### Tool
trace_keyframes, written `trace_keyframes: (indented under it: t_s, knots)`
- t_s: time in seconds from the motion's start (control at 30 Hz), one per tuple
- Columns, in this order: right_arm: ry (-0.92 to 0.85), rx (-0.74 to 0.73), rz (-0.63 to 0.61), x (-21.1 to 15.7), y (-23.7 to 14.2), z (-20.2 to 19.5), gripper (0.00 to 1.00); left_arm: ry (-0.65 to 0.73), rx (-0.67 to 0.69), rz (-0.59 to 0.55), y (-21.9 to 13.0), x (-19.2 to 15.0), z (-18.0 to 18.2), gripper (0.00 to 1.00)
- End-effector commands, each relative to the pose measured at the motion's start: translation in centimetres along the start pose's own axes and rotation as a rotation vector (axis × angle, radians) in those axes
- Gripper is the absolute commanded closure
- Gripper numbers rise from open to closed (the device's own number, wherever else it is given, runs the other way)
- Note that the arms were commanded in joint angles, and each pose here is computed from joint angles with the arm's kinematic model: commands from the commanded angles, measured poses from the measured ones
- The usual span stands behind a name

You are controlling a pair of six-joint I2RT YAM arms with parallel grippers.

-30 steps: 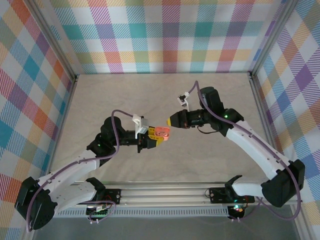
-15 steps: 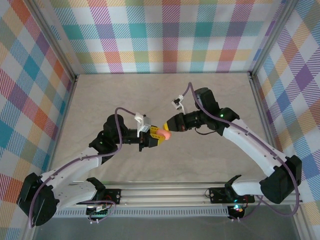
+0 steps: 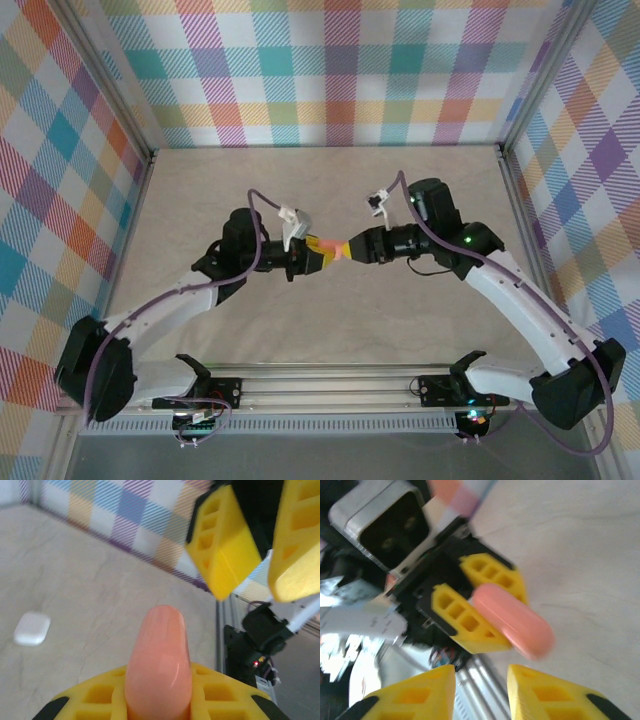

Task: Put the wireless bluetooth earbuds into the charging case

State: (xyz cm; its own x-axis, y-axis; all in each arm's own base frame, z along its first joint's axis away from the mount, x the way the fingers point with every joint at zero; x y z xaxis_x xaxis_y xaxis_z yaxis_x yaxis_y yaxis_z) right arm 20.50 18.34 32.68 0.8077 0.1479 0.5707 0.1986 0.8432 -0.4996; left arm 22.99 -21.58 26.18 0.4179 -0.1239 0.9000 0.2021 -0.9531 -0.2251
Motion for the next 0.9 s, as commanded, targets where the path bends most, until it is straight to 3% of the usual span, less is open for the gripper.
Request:
trace_keyframes:
  t_s: [0.0, 0.1, 0.27, 0.5, 0.67, 0.73, 0.77, 0.8, 0.83, 0.87]
  knots:
    - [0.143, -0.291, -0.003, -0.7, 0.5, -4.8, 0.59, -0.219, 0.137, 0.072, 1.1, -1.8, 3.0, 1.0]
    - [0.189, -0.426, -0.035, -0.9, 0.5, -7.6, 0.53, -0.348, 0.249, 0.193, 2.9, -3.2, 5.8, 1.0]
    - [0.192, -0.542, -0.086, -1.1, 0.7, -10.5, 0.44, -0.527, 0.324, 0.389, 7.1, -6.7, 10.2, 1.0]
    - [0.217, -0.59, -0.083, -1.5, 1.1, -12.3, 0.39, -0.554, 0.56, 0.507, 9.8, -8.4, 13.0, 0.93]
    - [0.216, -0.617, -0.102, -1.8, 0.9, -13.0, 0.36, -0.551, 0.653, 0.587, 10.1, -9.4, 13.9, 0.8]
    - [0.203, -0.647, -0.118, -1.7, 0.5, -13.2, 0.32, -0.532, 0.678, 0.595, 10.0, -9.3, 13.9, 0.63]
    - [0.194, -0.671, -0.131, -1.7, 0.3, -13.3, 0.29, -0.517, 0.692, 0.595, 9.9, -9.0, 13.8, 0.47]
    - [0.185, -0.692, -0.143, -1.7, 0.0, -13.4, 0.26, -0.503, 0.704, 0.596, 9.8, -8.8, 13.8, 0.16]
    - [0.176, -0.722, -0.163, -1.6, -0.4, -13.7, 0.21, -0.489, 0.715, 0.594, 9.6, -8.5, 13.6, 0.0]
    - [0.164, -0.757, -0.184, -1.6, -0.8, -14.0, 0.16, -0.474, 0.726, 0.589, 9.4, -8.0, 13.5, 0.0]
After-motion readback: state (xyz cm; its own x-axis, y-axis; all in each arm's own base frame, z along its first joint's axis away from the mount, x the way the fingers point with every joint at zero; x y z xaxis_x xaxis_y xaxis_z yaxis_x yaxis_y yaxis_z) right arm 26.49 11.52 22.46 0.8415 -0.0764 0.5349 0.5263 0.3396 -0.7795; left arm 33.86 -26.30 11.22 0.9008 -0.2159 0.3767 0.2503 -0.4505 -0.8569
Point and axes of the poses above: each hand's point on the last joint's axis, 136 mm out from that joint toward the fingers, its own y axis out along the fingers, its own z axis along the line the jaws close on, x = y × z, the point moved 9 cm from there along -y, back along the fingers
